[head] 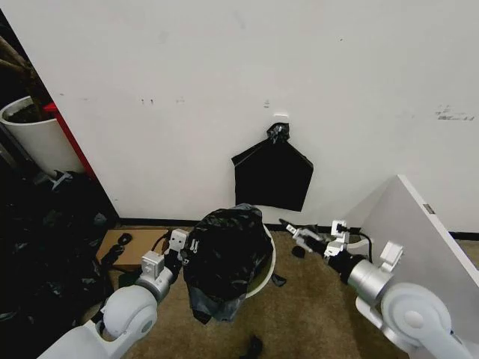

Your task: Place the garbage bag over the trash bin.

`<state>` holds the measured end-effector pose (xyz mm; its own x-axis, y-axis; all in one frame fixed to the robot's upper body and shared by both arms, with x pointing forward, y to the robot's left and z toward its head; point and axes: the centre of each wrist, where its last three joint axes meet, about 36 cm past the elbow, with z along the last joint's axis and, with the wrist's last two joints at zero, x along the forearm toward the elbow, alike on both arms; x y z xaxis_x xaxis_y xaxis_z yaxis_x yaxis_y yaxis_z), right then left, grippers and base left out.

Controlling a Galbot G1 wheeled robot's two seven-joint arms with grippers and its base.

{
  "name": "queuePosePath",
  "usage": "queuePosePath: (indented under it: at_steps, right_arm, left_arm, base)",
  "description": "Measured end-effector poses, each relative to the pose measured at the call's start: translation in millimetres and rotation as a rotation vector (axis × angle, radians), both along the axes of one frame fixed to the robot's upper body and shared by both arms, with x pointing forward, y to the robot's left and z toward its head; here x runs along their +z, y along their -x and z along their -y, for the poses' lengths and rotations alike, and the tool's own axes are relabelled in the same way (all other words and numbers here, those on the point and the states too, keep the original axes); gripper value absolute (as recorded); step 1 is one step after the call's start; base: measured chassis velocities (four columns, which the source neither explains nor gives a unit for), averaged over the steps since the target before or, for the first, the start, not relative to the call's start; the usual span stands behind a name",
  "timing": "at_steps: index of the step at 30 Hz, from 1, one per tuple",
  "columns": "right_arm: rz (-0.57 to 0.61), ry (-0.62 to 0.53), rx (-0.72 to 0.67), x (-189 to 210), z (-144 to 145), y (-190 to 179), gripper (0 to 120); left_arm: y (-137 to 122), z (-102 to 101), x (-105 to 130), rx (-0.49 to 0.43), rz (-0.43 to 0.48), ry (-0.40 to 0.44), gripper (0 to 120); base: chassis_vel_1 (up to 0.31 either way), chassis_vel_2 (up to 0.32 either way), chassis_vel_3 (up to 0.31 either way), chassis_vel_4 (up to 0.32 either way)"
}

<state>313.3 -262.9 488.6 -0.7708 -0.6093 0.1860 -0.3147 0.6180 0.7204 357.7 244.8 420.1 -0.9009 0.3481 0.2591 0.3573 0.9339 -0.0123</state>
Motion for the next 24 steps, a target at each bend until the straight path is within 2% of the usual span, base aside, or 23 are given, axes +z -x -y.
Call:
queuePosePath:
  at_steps: [2, 6, 10, 13, 16, 19, 21, 24]
  right_arm:
    - [-0.011, -0.042, 0.029, 3, -15, 15, 100]
    - [-0.004, -0.070, 0.049, 9, -27, 24, 95]
    - [0.007, -0.042, 0.055, 3, -39, 31, 81]
    - [0.010, -0.003, 0.031, -4, -42, 31, 66]
    - [0.029, 0.044, 0.006, -9, -44, 31, 68]
    - [0.048, 0.095, -0.017, -14, -46, 31, 78]
    - [0.048, 0.098, -0.015, -15, -47, 32, 78]
    - [0.048, 0.104, -0.015, -15, -49, 33, 67]
  left_arm:
    - [-2, 0, 1, 0.007, -0.014, 0.020, 1]
    - [-4, 0, 2, 0.013, -0.028, 0.039, 1]
    - [-5, 1, 4, 0.020, -0.035, 0.054, 1]
    - [-5, 2, 5, 0.020, -0.033, 0.056, 1]
    - [-4, 2, 5, 0.018, -0.033, 0.056, 1]
    - [-3, 2, 5, 0.016, -0.034, 0.054, 1]
    - [-3, 3, 6, 0.016, -0.034, 0.054, 1]
    - [-3, 3, 6, 0.015, -0.034, 0.055, 1]
  base:
    - [0.000, 0.000, 0.000, 0.000]
    - [0.000, 0.000, 0.000, 0.000]
    - [0.000, 0.000, 0.000, 0.000]
    - [0.000, 0.000, 0.000, 0.000]
    - [0.000, 0.000, 0.000, 0.000]
    - [0.000, 0.000, 0.000, 0.000]
    - [0.000, 0.000, 0.000, 0.000]
    - [0.000, 0.000, 0.000, 0.000]
